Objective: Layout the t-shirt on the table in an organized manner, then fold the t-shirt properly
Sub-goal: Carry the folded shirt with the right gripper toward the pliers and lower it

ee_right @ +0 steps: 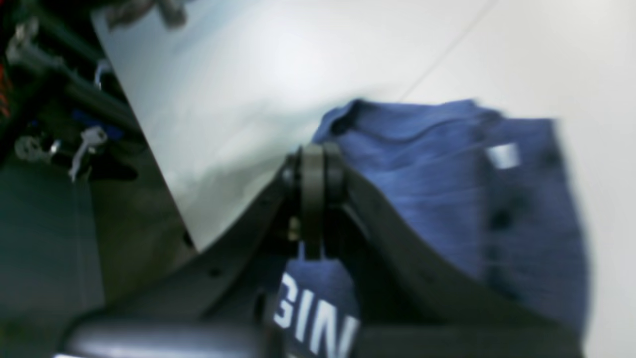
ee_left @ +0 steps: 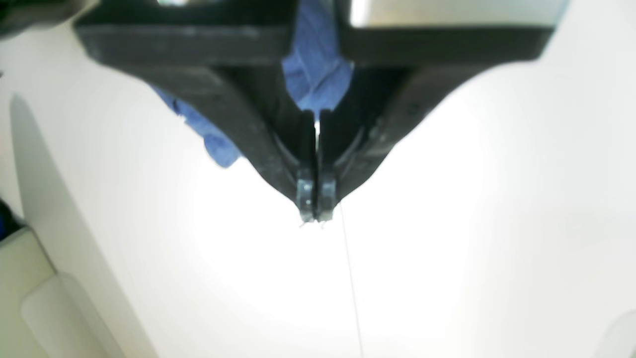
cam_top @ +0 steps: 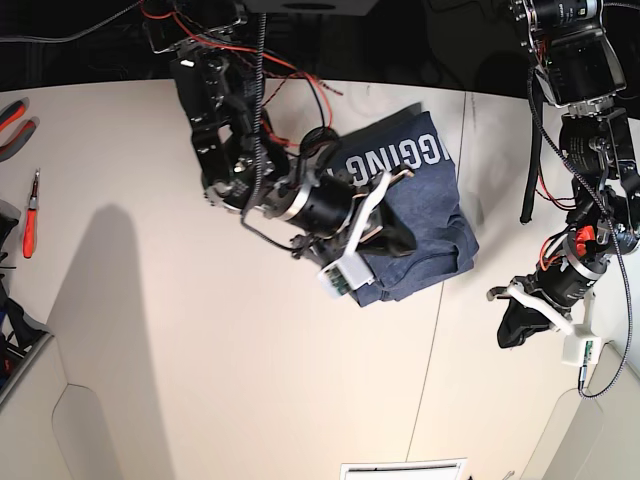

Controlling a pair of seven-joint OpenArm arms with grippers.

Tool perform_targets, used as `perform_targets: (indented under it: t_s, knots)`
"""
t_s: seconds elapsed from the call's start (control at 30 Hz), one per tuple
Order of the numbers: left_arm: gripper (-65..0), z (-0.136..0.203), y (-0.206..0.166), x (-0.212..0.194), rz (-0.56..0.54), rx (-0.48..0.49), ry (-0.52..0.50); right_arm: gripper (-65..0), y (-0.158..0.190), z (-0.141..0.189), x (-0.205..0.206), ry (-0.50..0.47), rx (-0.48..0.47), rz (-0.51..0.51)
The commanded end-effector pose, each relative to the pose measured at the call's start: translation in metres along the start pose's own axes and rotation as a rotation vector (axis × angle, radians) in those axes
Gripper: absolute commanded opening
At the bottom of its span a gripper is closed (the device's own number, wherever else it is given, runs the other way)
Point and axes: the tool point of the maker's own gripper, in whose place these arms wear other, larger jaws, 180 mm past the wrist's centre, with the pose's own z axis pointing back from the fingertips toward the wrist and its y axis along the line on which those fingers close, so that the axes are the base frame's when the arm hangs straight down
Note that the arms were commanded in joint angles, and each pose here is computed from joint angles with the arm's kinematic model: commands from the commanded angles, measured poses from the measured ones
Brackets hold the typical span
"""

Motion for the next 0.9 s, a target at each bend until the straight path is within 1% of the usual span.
perform_targets:
  t_s: [0.0, 0.03, 0.1, 0.2, 0.3, 0.4, 0.5, 0.63, 0.73, 0.8, 0.87]
  knots:
    - [-65.0, 0.002, -0.001, 0.016, -0.009, -0.010, -0.050, -65.0, 0.001, -0.009, 0.014, -0.035, 0.000, 0.022]
    - [-65.0, 0.003, -0.001, 0.011, -0.007, -0.008, -0.040, -65.0, 0.001, -0.018, 0.004, -0.001, -0.002, 0.032]
    - [-65.0, 0.006, 0.001, 0.002, -0.003, -0.004, -0.022, -65.0, -0.011, -0.033, -0.020, 0.088, -0.044, 0.055]
    - [-65.0, 0.010, 0.002, -0.011, 0.005, 0.002, 0.006, -65.0, -0.049, -0.040, -0.056, 0.218, -0.189, 0.105]
    - [-65.0, 0.014, 0.003, -0.023, 0.010, 0.006, 0.030, -65.0, -0.093, -0.029, -0.081, 0.315, -0.362, 0.136]
    - [-65.0, 0.016, 0.002, -0.028, 0.006, -0.004, 0.041, -65.0, -0.127, -0.007, -0.092, 0.346, -0.471, 0.119]
    - [-65.0, 0.016, 0.002, -0.029, 0.007, -0.003, 0.043, -65.0, -0.164, 0.024, -0.101, 0.375, -0.563, 0.087]
    - [-65.0, 0.016, 0.002, -0.029, 0.007, -0.003, 0.043, -65.0, -0.214, 0.075, -0.115, 0.422, -0.689, 0.025]
    - [-65.0, 0.016, 0.002, -0.029, 0.010, -0.005, 0.041, -65.0, -0.245, 0.114, -0.121, 0.440, -0.774, 0.001]
    - [-65.0, 0.016, 0.002, -0.029, 0.011, -0.007, 0.040, -65.0, -0.260, 0.136, -0.126, 0.455, -0.814, -0.012]
    - [-65.0, 0.016, 0.001, -0.029, 0.011, -0.007, 0.040, -65.0, -0.266, 0.153, -0.132, 0.473, -0.811, -0.028]
